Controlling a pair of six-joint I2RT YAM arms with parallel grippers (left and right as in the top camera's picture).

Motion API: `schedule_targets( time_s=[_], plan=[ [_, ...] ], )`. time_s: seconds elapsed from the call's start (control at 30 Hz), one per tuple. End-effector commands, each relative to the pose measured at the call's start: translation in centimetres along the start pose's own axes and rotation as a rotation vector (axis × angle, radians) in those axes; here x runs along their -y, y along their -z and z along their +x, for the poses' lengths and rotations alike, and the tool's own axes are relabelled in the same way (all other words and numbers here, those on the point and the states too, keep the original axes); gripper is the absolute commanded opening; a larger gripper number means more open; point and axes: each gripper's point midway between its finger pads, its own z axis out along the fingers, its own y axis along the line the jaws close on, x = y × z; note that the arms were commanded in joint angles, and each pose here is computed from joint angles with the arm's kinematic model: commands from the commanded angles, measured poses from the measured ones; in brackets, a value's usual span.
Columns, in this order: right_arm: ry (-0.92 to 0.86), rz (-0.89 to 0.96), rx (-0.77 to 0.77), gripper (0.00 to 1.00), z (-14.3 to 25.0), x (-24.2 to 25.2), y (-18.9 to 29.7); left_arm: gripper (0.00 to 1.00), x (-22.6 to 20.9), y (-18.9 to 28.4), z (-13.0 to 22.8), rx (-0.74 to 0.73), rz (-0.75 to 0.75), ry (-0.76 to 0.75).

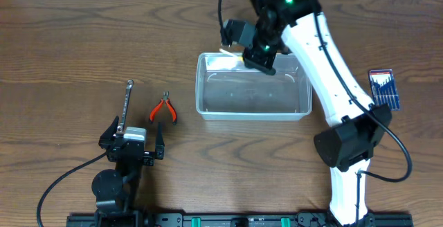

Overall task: Pack container
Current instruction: 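Lift the screwdriver and carry it over the clear container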

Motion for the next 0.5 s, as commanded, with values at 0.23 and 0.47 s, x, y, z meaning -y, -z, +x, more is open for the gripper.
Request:
schedule_targets(
  time_s=[0.23,0.47],
  plan=[
    [0.029,0.017,-0.051,0.08,1.5,0.6,-4.1,0.98,0.1,-0.3,1.4,-0.032,-0.003,-0.004],
    [0.02,-0.008,-0.092,0.06,2.9,0.2,-6.6,0.98,0.1,-0.3,1.4,-0.032,-0.003,-0.004]
  ],
)
